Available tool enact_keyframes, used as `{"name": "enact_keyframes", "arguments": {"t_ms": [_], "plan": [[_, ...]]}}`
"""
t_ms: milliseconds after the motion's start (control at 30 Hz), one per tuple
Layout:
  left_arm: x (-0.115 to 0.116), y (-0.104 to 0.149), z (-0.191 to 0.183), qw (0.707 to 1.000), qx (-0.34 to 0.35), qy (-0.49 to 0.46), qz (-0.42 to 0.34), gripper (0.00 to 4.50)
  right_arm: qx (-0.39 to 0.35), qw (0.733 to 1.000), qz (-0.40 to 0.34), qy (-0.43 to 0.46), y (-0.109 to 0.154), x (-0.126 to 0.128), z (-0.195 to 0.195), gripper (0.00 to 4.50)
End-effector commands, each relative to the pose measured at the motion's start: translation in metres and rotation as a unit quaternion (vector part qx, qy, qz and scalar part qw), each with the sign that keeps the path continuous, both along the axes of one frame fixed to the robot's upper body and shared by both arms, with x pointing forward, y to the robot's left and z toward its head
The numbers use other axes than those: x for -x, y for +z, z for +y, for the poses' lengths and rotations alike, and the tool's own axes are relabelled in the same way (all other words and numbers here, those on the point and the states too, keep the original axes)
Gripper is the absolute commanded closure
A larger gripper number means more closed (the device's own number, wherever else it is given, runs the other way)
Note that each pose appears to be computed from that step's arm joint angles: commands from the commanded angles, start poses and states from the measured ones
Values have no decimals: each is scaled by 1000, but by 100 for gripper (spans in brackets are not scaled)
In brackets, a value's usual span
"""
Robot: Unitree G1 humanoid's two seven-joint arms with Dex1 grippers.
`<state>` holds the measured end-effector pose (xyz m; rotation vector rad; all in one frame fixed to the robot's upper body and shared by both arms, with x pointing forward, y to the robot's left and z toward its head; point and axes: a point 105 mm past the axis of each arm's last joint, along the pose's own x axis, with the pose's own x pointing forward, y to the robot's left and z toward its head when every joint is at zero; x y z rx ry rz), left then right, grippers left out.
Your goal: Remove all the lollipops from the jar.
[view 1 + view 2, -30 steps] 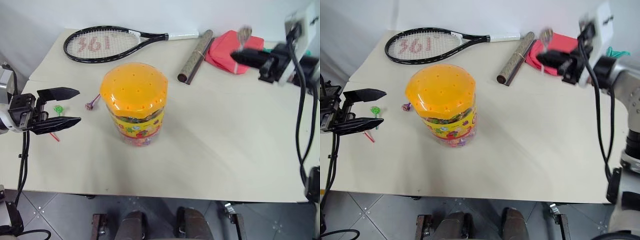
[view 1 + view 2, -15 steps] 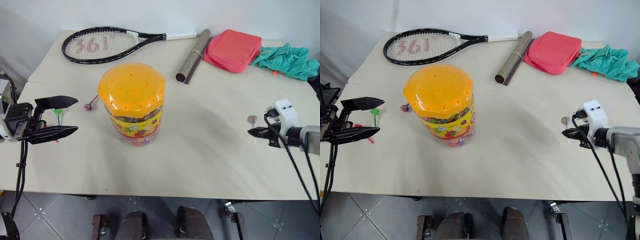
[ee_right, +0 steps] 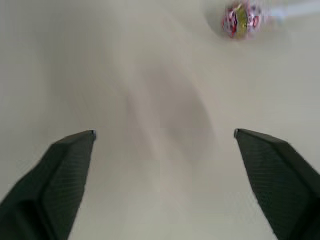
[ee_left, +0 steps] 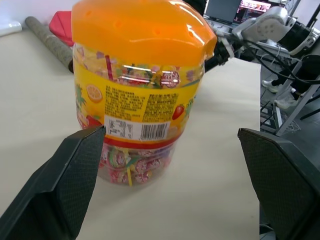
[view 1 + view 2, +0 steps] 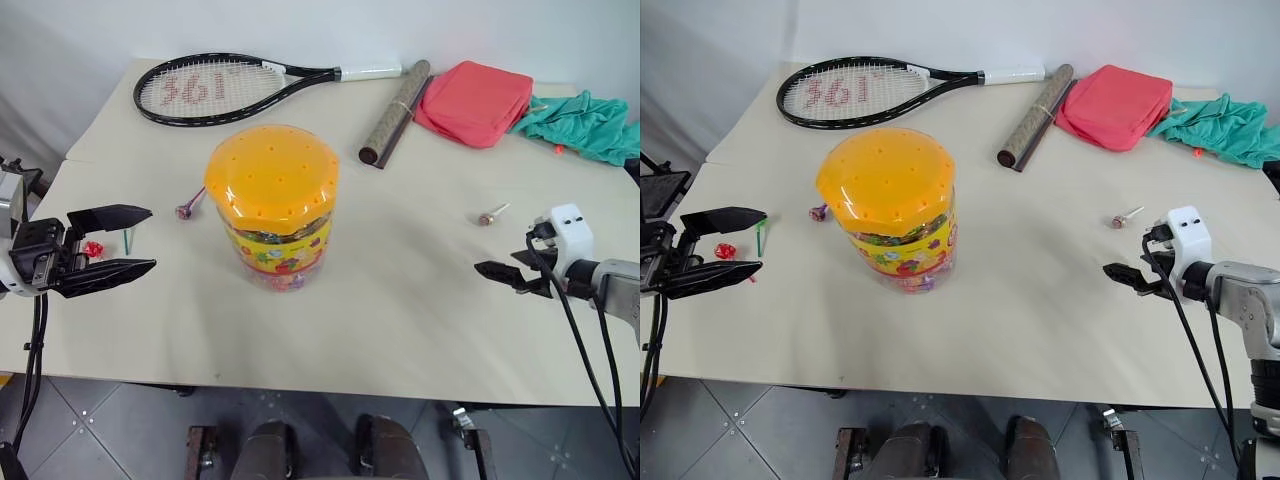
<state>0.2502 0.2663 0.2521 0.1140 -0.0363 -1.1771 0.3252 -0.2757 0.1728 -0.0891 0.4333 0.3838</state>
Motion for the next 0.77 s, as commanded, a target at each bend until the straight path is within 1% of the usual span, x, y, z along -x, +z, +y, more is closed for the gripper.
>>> {"name": "enact_keyframes", "arguments": {"t_ms": [33,100,167,200,267,400,433,467,533,567,633,733,767], "plan": [[7,14,0,1000,-9,0,-24,0,-14,996,-58,60,23,9,20,1],[7,12,0,1000,-8,5,-19,0,-19,993,-75,89,27,12,31,1],[-2,6,6,999,2,54,-5,0,-23,983,-111,144,34,18,55,1],[-6,0,11,997,7,80,1,0,-21,976,-120,181,32,24,69,1],[-14,-11,22,990,22,138,20,0,-7,965,-114,237,19,34,88,1],[-22,-41,35,972,3,228,54,0,-11,954,-92,284,-5,45,109,1],[-21,-45,35,971,2,235,50,0,-15,952,-90,293,-8,48,114,1],[-18,-48,32,974,13,222,50,0,-19,949,-88,303,-11,51,119,1],[-12,-60,29,974,33,214,70,0,-17,940,-86,329,-20,60,128,1],[-10,-66,29,973,31,216,72,0,-13,937,-87,339,-23,64,131,1],[-4,-74,26,974,29,211,74,0,-10,934,-96,345,-26,66,135,1],[2,-84,16,977,40,200,60,0,-37,948,-139,282,-22,51,137,1],[3,-86,13,977,37,203,53,0,-44,954,-143,262,-23,46,137,1]]}}
